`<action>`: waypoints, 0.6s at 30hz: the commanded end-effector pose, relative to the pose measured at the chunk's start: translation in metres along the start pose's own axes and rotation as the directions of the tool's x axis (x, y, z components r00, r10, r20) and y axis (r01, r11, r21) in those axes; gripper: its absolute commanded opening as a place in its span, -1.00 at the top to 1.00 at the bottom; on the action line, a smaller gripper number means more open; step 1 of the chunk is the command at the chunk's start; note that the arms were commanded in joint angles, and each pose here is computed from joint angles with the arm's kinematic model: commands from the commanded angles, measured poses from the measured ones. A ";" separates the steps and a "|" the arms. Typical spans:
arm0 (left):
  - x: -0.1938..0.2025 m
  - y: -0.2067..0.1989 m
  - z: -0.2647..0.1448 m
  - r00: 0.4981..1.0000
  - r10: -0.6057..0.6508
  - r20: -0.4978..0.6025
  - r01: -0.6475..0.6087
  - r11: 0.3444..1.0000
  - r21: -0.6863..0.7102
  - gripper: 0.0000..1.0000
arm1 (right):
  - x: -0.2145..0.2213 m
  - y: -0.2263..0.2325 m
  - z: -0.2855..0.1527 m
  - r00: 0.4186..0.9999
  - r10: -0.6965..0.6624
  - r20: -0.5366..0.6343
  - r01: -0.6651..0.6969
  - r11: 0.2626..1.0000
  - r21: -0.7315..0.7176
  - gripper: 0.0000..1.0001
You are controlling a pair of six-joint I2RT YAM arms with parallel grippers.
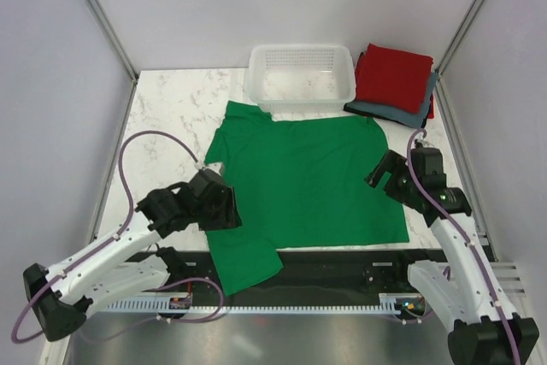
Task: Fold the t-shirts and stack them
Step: Flatten the tshirt out
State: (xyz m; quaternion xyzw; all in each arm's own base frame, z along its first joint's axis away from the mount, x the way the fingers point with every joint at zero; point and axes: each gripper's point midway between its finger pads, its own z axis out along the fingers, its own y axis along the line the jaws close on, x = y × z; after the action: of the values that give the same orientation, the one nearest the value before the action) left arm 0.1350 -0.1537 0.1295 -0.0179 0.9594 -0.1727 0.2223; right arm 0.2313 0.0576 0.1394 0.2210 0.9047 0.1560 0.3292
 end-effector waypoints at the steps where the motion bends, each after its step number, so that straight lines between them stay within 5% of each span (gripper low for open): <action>1: 0.045 -0.012 0.002 0.991 -0.071 -0.109 0.071 0.997 -0.005 -0.22 | 0.028 -0.015 0.002 0.996 0.077 -0.045 -0.076 0.997 0.032 -0.96; 12: 0.120 0.006 0.016 0.961 -0.038 -0.274 0.008 0.994 -0.108 -0.30 | 0.044 -0.015 0.000 0.992 0.035 -0.121 -0.034 0.999 0.010 -0.96; 18: 0.142 0.018 0.034 0.940 -0.030 -0.340 -0.011 0.993 -0.119 -0.51 | 0.045 -0.016 0.007 0.991 0.038 -0.130 -0.036 0.999 0.015 -0.96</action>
State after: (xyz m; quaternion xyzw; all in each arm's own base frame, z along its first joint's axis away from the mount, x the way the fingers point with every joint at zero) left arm 0.0280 -0.1548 0.0435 0.0145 0.9919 -0.1060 0.0686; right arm 0.1943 0.0652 0.0995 0.2347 0.9235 0.1641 0.2552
